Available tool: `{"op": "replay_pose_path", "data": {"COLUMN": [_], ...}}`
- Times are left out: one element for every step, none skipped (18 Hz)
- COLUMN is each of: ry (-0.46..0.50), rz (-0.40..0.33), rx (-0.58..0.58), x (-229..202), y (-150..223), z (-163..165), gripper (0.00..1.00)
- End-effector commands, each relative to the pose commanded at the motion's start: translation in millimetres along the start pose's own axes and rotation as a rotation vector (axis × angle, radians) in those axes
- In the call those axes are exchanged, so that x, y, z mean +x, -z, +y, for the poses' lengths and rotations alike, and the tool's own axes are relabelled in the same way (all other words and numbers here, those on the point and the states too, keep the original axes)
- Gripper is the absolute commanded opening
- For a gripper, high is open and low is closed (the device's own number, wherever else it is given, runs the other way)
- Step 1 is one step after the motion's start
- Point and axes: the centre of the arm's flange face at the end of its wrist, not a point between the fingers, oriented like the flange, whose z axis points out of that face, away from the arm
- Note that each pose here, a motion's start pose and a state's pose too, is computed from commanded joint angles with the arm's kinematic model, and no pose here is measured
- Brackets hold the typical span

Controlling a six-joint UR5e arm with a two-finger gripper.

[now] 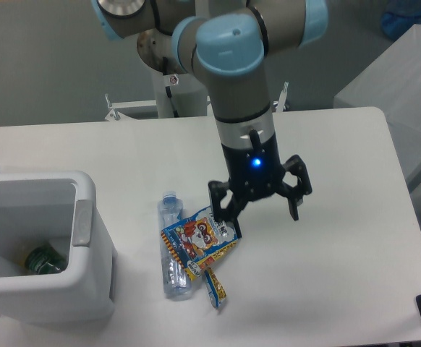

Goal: Place the trash in the trash can
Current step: 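Move the open gripper down over the colourful snack wrapper, then lower the gripper onto the snack wrapper beside the bottle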

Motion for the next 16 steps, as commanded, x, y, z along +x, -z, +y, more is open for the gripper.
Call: {"op": "replay_pose_path", "data": {"ry": [0.000,-0.001,0.001,-0.007,-0.027,-0.073,-0.131,-0.190,-0.251,-0.319,-0.392,-0.453,-0.506,-0.566,-0.642,-0.720], "rz": [-0.002,-0.006,-0.005,-0.002,0.000,0.003,0.006,0.011,0.017,0.024,0.031,0.038,0.043,0.054,0.067,0.081], "rx": [-0.011,-0.021,-0.037,-0.049,-0.051,-0.058,-0.069,-0.084,-0.097,-0.113,-0.123,-0.131,-0.141,-0.156,-0.175,-0.203], "x": [0.0,-0.3,1.2,1.8,2.1,3.5,3.9,4.6,5.2,6.0,5.5,5.9,5.3,6.1,7.0,5.9], "y": [-8.1,-14.2,-23.5,-29.5,-31.4,-35.0,-40.0,-45.8,-51.1,-57.2,-60.9,-63.5,-67.4,-72.7,-78.7,-87.5], "z": [0.9,1.6,5.0,8.6,9.8,12.1,14.8,20.5,25.8,32.4,36.8,40.2,45.2,52.4,62.1,74.8], "gripper": [1.00,1.00,1.00,1.00,1.00,1.00,1.00,1.00,1.00,1.00,1.00,1.00,1.00,1.00,1.00,1.00]}}
